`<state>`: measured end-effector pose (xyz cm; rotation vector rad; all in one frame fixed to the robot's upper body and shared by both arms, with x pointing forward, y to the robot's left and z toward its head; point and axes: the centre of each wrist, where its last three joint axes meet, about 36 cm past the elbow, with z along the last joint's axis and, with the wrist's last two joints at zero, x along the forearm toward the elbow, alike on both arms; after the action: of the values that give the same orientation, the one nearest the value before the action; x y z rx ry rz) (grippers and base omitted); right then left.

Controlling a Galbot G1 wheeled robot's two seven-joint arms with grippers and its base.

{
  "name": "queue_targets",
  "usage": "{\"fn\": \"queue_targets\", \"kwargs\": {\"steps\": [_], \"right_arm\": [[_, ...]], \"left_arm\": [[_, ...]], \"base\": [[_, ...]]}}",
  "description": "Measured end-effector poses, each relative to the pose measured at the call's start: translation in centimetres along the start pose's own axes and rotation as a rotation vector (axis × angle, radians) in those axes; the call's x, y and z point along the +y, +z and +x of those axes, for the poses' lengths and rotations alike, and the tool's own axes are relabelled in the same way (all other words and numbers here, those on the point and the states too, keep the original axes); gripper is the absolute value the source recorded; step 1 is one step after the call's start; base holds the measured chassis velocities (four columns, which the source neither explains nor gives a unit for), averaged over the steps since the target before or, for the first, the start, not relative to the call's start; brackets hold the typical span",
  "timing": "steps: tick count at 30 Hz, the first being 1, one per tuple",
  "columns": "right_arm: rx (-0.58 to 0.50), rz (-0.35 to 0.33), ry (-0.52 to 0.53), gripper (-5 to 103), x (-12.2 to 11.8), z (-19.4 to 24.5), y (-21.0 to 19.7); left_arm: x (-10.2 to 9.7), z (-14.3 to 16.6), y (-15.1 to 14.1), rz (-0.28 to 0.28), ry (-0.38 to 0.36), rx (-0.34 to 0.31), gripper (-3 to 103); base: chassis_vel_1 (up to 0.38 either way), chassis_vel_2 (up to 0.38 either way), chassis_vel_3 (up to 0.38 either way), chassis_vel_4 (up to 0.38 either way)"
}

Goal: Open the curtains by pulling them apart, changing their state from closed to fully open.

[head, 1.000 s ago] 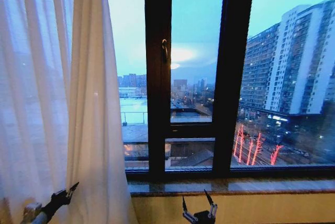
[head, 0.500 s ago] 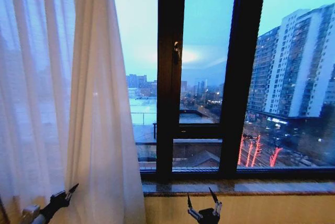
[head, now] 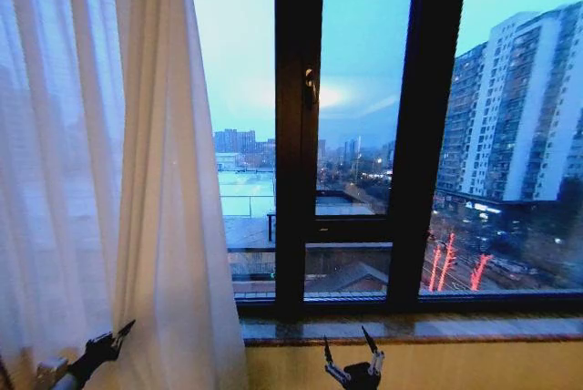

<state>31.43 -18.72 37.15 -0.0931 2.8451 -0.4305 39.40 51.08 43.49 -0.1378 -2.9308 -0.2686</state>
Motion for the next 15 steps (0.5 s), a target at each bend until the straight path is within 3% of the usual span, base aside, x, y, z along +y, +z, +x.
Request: {"fn": "queue_targets", "kwargs": {"steps": [12,15], "right_arm": [[0.003,-0.01,0.013,100,0.19,0.22,0.0],[0.008,-0.039,0.019,100,0.48,0.29,-0.06]], "left_arm": [[-0.03,0.2,0.07,0.001,0.0,-0.003,0],[0.01,0.28,0.06,0.0,-0.001,-0.002,0]], "base": [[0.228,0.258,-0.225,-0.266],[0.238,0.233,-0.217,-0.238]]}}
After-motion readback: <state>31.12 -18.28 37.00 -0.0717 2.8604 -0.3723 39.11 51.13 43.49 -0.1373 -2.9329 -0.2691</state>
